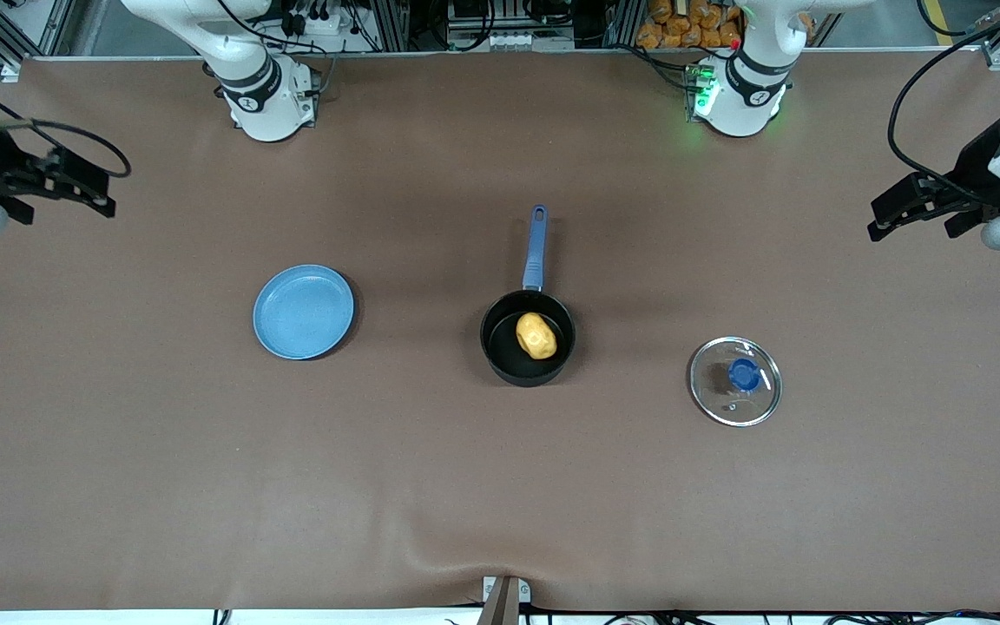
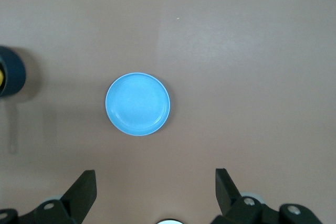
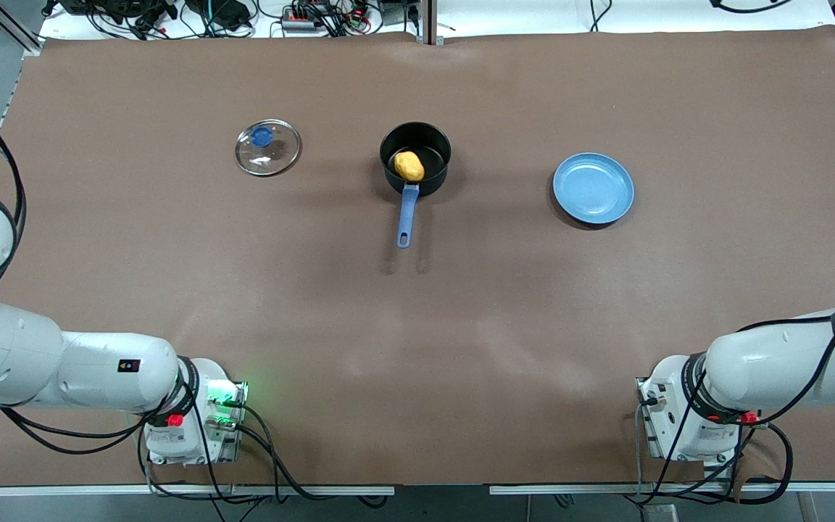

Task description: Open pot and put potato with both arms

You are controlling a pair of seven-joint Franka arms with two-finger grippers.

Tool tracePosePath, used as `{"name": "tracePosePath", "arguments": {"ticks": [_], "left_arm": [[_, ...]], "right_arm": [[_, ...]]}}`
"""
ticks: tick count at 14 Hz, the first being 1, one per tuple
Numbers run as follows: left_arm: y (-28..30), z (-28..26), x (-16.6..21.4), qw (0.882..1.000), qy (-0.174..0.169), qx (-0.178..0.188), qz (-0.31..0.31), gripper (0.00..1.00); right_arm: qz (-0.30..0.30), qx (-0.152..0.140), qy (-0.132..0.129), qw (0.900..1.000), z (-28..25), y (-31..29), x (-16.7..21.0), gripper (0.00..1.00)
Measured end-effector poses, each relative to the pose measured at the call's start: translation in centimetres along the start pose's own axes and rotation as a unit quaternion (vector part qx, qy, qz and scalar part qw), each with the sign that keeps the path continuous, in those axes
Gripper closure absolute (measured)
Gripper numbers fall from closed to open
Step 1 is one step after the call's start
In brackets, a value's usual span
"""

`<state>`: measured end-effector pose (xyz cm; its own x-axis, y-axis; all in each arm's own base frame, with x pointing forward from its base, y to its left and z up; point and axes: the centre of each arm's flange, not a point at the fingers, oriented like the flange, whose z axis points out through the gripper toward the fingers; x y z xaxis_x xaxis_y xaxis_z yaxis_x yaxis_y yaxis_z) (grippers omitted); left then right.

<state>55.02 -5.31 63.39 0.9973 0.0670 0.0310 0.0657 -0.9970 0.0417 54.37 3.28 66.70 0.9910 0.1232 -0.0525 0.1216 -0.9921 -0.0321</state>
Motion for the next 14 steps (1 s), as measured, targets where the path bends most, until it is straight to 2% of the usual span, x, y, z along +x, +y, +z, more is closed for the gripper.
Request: {"name": "tracePosePath", "arguments": {"ticks": [2,4,8,14], "left_arm": [[0.0,0.0,0.0,1.0,0.0,0.0,0.0,0.0],[0.0,0.0,0.0,1.0,0.0,0.0,0.0,0.0],[0.0,0.0,0.0,1.0,0.0,0.0,0.0,0.0],[0.0,0.0,0.0,1.0,0.0,0.0,0.0,0.0]], "right_arm": [[-0.043,0.003,0.011,0.999,-0.3,1.0,-0.2,0.0],[-0.062,0.002,0.01,0.998,-0.1,0.5,-0.2,0.0],[-0.077,-0.019,0.006,0.997,-0.1,-0.7,-0.2,0.0],[-0.073,-0.019,0.0,0.997,-0.5,-0.5,-1.3,0.0]]}}
